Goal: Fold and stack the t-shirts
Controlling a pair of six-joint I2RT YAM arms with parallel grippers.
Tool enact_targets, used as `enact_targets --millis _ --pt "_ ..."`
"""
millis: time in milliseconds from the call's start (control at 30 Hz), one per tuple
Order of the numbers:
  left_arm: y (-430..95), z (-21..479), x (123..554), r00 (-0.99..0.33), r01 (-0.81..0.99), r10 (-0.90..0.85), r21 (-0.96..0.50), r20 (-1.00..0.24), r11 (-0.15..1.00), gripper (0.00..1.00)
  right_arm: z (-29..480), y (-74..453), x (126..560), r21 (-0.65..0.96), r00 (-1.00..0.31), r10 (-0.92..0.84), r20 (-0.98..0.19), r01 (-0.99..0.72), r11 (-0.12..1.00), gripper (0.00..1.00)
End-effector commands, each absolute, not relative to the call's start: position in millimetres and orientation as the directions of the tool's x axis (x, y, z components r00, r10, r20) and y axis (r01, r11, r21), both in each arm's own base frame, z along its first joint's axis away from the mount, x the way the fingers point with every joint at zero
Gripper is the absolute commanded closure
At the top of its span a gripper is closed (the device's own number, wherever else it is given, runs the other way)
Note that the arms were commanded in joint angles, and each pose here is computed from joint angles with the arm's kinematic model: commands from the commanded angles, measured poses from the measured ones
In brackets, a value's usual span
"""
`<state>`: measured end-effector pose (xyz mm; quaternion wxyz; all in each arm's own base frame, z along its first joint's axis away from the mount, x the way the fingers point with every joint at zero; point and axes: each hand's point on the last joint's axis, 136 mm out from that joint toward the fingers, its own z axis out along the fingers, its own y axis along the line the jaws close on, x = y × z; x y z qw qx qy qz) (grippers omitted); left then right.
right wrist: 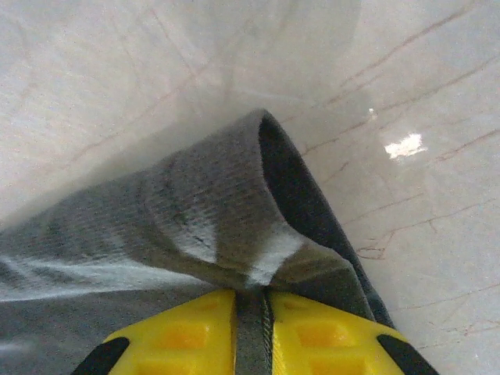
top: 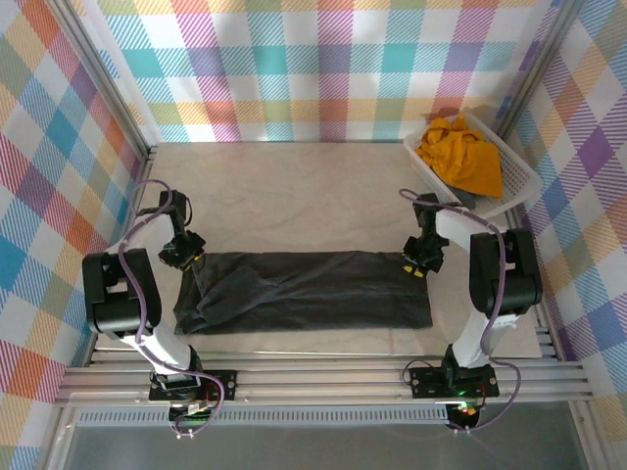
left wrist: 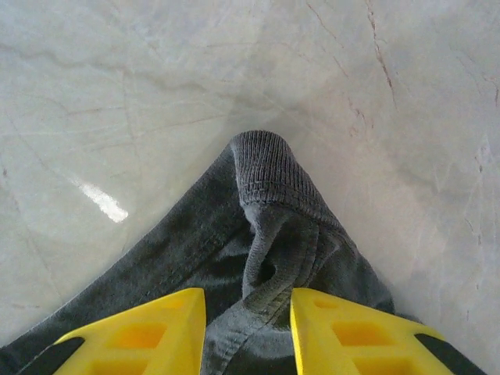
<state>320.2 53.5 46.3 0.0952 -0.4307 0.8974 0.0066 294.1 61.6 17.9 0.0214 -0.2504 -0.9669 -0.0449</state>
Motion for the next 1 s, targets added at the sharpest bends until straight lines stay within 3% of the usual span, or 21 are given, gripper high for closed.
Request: enact_targets --millis 0,33,100,500,700,800,867,967 --pt "68 54 348 -0.585 -0.774 -0.767 -0.102 -0.265 0.625 0.9 12 52 299 0.012 -0.871 0.487 0.063 0.488 0.873 0.83" --pt "73 53 352 -0.568 -0.785 -0.779 -0.109 -0.265 0.609 0.96 10 49 300 -0.006 -0.874 0.481 0.064 0.482 0.876 0.84" --pt "82 50 357 -0.534 -0.808 -0.806 -0.129 -0.255 0.575 1.0 9 46 303 -0.026 -0.88 0.471 0.06 0.47 0.882 0.84" --pt "128 63 367 -0.36 -0.882 -0.907 -0.237 -0.219 0.407 1.0 10 27 323 -0.079 -0.882 0.471 0.029 0.467 0.88 0.85" --pt "108 73 378 -0.392 -0.841 -0.901 -0.324 -0.187 0.433 1.0 22 39 335 0.005 -0.882 0.471 0.004 0.471 0.882 0.85" --pt "79 84 371 -0.481 -0.79 -0.859 -0.34 -0.174 0.511 0.7 32 43 345 0.043 -0.892 0.451 -0.027 0.45 0.892 0.84" --pt "66 83 359 -0.501 -0.775 -0.852 -0.357 -0.155 0.521 0.59 37 44 349 0.052 -0.9 0.435 -0.032 0.433 0.9 0.83" --pt "54 70 341 -0.516 -0.776 -0.848 -0.353 -0.12 0.522 0.55 36 49 352 0.072 -0.908 0.418 -0.017 0.416 0.906 0.82"
